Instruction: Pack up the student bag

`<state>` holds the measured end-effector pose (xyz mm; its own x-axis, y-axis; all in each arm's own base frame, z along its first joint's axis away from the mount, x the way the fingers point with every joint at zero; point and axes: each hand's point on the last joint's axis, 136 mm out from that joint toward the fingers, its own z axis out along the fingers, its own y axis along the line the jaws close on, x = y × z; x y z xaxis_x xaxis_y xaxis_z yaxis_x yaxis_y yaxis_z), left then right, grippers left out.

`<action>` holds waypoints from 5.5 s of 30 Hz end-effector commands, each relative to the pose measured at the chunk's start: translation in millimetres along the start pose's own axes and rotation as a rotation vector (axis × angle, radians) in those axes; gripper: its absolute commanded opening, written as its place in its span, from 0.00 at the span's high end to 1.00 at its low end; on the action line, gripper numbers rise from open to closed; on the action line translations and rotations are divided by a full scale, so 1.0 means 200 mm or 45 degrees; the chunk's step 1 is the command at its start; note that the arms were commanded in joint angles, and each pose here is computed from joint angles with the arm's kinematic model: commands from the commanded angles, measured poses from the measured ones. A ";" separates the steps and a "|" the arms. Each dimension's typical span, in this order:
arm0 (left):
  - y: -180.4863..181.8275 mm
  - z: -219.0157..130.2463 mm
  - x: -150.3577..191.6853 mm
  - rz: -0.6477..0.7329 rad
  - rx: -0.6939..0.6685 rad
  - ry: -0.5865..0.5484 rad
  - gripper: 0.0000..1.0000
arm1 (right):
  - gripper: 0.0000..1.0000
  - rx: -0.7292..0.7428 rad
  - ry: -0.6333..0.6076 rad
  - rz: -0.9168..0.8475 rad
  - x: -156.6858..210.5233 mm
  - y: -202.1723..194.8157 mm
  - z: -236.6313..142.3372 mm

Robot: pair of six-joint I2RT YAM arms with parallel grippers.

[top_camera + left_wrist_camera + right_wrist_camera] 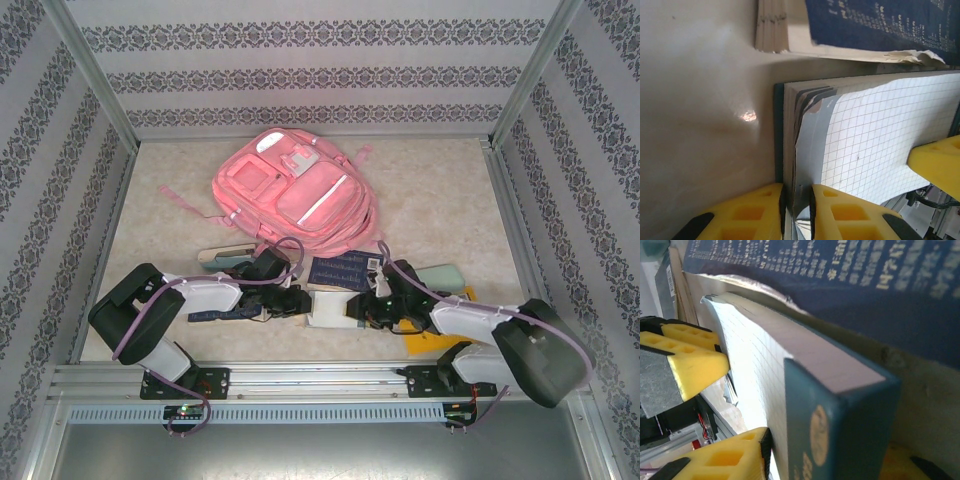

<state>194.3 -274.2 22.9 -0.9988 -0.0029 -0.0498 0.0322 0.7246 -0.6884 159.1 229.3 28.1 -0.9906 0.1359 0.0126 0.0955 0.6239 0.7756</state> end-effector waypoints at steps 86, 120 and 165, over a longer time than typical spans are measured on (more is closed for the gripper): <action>-0.89 -0.87 -1.52 0.435 0.133 -0.434 1.00 | 1.00 -0.287 -0.995 -0.011 -1.23 0.72 -0.89; -0.95 -0.78 -1.17 0.888 -0.493 -0.416 0.21 | 1.00 -0.688 -0.835 0.074 -1.44 1.11 -0.74; -1.02 -0.93 -1.31 0.889 -0.877 -0.785 1.00 | 1.00 -0.456 -0.895 0.132 -1.32 0.74 -0.72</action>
<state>446.7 -300.2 247.5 -0.6451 0.4231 -0.6363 0.3785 0.9003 0.2150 425.3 179.6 220.8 -0.6821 0.7189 -0.1344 0.1061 0.2791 0.9544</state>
